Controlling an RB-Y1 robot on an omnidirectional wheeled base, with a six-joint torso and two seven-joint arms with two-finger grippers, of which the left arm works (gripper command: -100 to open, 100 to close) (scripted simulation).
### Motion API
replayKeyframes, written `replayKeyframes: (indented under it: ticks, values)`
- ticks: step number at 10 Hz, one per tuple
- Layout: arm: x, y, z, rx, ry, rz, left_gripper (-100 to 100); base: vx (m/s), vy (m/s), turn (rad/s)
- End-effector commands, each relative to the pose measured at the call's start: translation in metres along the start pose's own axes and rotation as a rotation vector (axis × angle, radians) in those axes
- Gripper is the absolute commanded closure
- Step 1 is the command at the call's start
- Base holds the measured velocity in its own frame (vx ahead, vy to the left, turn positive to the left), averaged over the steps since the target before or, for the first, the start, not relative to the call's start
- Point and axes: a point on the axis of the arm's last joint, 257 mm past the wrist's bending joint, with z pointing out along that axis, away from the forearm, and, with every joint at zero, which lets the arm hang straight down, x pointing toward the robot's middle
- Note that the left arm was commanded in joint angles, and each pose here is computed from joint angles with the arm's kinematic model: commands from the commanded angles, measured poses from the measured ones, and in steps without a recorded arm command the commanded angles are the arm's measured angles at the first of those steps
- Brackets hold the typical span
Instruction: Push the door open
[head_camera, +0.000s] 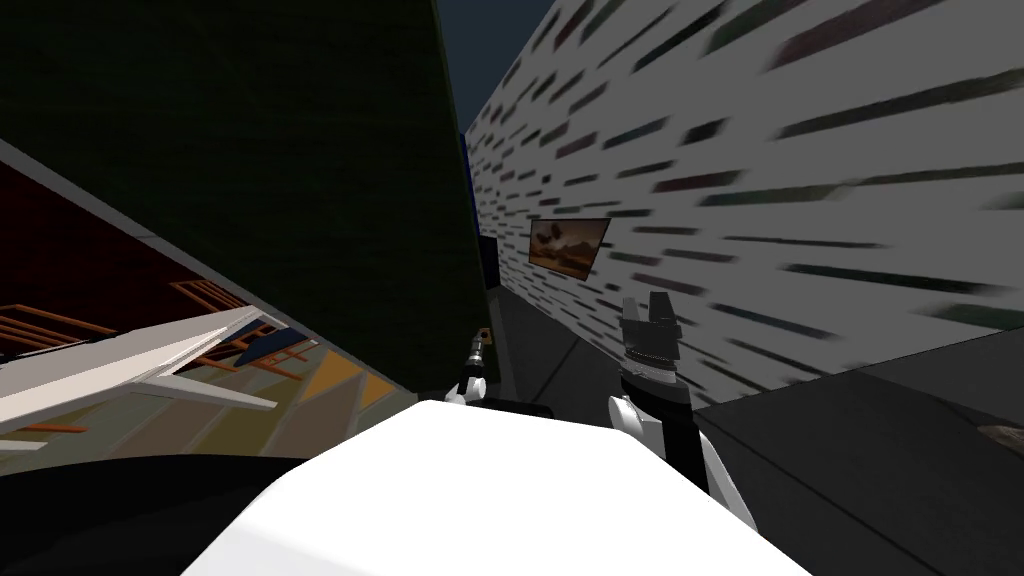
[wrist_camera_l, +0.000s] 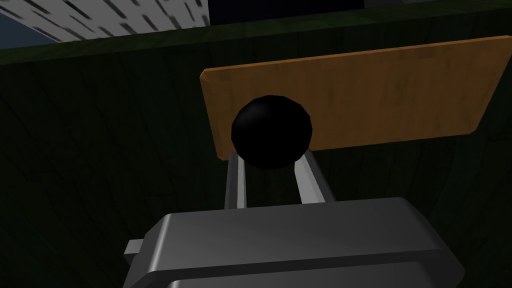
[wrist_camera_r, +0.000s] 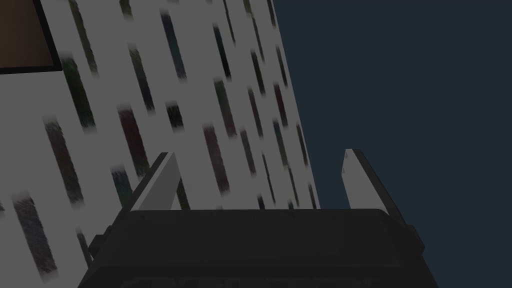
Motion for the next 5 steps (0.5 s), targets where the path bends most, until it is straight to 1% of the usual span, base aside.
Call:
replayKeyframes:
  ticks: [1,2,3,4,5]
  values:
    - [-0.013,-0.004,0.0046,0.008,-0.028,-0.003,100,0.196,-0.039,0.069]
    - [-0.017,-0.004,0.0052,0.007,-0.042,-0.009,100,0.194,-0.059,0.057]
    - [-0.013,-0.004,0.0011,0.009,-0.025,0.012,-100,0.004,0.047,0.151]
    - [-0.013,-0.004,0.0011,0.009,-0.025,0.012,-100,-0.119,0.1,0.057]
    - [-0.003,-0.004,-0.0027,0.008,-0.016,0.007,-100,-0.174,0.086,0.073]
